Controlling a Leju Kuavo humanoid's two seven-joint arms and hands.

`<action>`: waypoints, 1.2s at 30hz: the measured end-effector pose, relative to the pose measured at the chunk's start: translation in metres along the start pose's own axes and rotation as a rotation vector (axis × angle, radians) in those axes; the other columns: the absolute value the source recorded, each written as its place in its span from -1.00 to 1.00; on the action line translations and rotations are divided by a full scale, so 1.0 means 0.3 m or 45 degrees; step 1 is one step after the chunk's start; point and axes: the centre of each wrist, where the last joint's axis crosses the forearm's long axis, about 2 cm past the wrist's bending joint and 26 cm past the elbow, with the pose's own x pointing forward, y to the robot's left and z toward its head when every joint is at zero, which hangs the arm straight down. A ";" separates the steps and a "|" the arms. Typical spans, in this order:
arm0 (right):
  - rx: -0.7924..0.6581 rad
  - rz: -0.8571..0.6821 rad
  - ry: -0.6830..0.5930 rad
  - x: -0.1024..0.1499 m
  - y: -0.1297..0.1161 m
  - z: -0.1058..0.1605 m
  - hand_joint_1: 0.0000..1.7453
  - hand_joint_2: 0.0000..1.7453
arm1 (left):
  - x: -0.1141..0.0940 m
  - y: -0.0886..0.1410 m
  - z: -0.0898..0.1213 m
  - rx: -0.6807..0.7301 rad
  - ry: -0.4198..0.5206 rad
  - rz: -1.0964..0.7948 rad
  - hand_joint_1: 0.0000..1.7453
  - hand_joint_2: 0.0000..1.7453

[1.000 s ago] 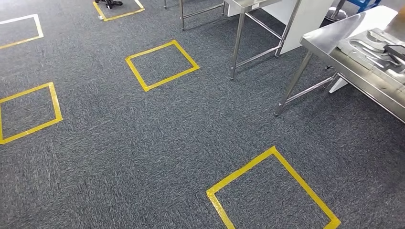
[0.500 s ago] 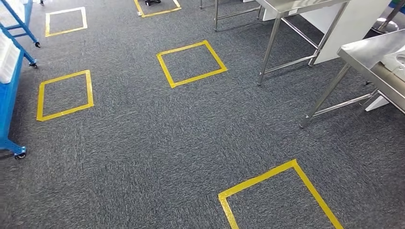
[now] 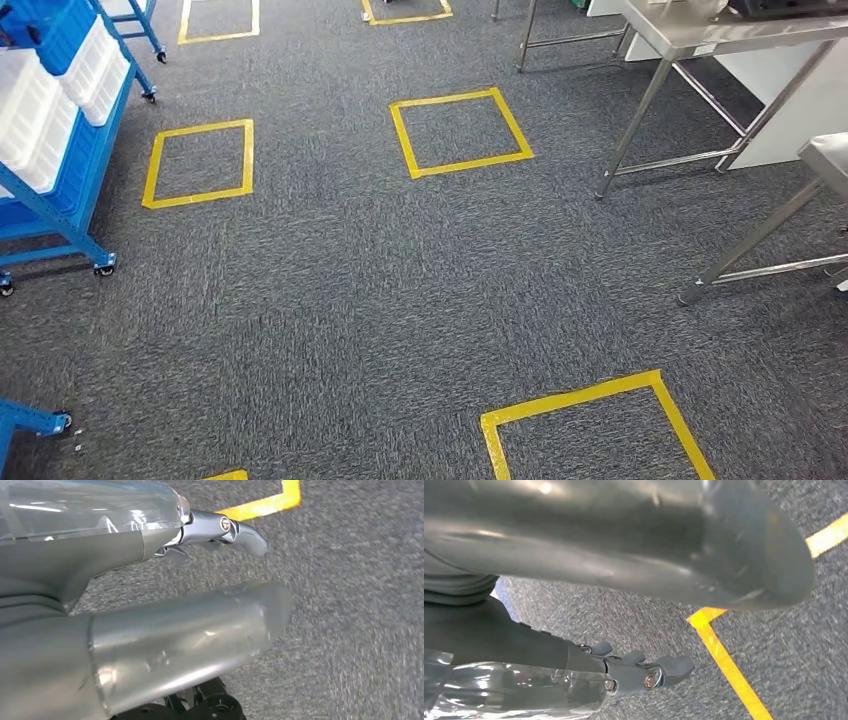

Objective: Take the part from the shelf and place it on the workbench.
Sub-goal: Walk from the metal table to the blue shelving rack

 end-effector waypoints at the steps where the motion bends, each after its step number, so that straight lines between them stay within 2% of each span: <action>1: -0.001 0.001 0.001 0.000 0.000 0.000 -1.00 -1.00 | 0.001 -0.001 -0.001 -0.001 0.000 -0.001 -1.00 -1.00; 36: 0.006 0.019 0.027 -0.013 -0.010 0.001 -1.00 -1.00 | 0.012 -0.013 -0.008 -0.011 0.003 -0.050 -1.00 -1.00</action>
